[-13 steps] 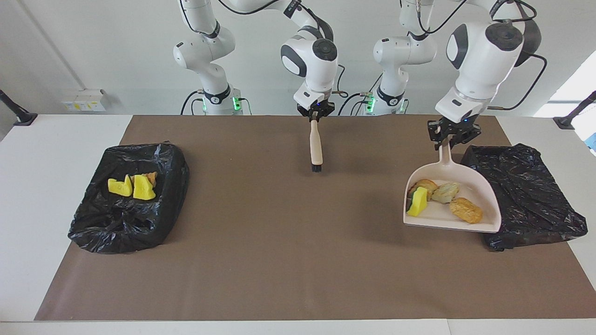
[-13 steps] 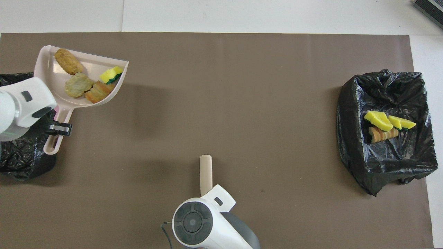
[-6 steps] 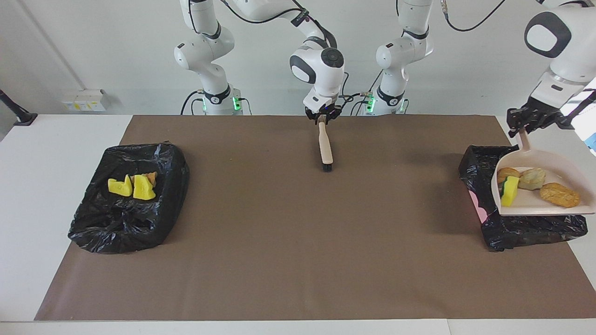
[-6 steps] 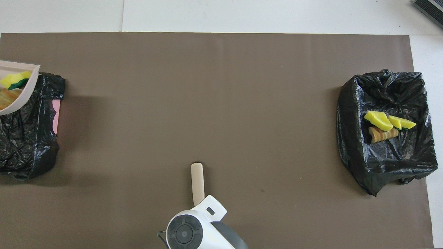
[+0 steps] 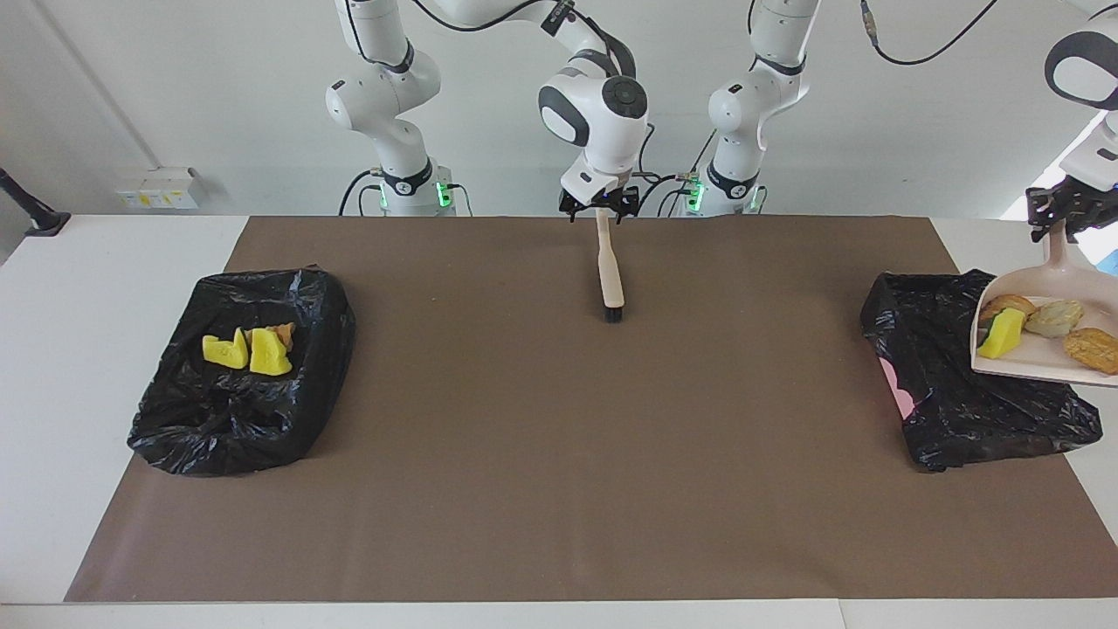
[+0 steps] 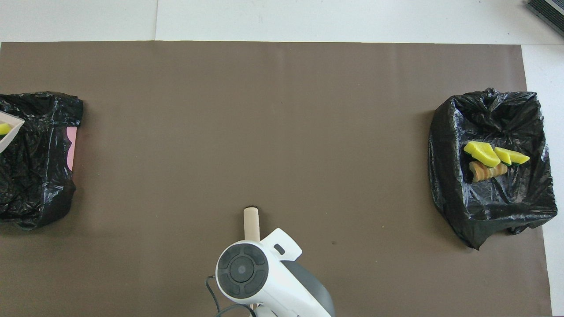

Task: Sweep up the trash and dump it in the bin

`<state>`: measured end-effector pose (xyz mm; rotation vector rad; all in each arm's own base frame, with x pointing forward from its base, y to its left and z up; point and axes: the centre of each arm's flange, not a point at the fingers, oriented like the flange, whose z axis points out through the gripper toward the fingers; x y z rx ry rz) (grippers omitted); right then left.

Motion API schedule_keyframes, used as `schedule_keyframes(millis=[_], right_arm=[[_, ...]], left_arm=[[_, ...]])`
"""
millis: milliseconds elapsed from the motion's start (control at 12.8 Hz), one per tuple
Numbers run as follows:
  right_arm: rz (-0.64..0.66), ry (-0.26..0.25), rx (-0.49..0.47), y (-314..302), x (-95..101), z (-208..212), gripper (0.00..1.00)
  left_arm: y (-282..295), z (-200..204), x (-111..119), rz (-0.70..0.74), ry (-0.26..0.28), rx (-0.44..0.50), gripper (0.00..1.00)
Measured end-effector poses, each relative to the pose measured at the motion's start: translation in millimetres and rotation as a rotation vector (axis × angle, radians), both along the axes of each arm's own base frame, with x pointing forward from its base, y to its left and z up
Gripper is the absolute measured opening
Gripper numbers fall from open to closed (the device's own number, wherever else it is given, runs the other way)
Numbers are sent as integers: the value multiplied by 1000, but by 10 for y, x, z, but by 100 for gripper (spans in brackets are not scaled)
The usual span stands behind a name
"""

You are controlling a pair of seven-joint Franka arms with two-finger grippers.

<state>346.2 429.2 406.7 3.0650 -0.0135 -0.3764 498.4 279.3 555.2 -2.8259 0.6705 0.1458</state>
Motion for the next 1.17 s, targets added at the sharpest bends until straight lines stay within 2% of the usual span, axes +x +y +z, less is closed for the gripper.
schedule_keyframes(millis=[156, 390, 546, 858, 1170], right_arm=[[35, 20, 7, -289, 276, 365, 100], [66, 39, 31, -688, 655, 864, 100], [60, 30, 54, -942, 892, 1132, 100], [105, 14, 112, -1616, 1327, 1600, 100], [139, -51, 158, -2503, 1707, 1920, 100]], left_arm=[[83, 15, -25, -105, 75, 87, 31], [193, 25, -41, -167, 159, 212, 31], [258, 4, -20, -212, 213, 288, 31], [155, 48, 138, -397, 344, 457, 31], [-160, 115, 330, -506, 384, 546, 31]])
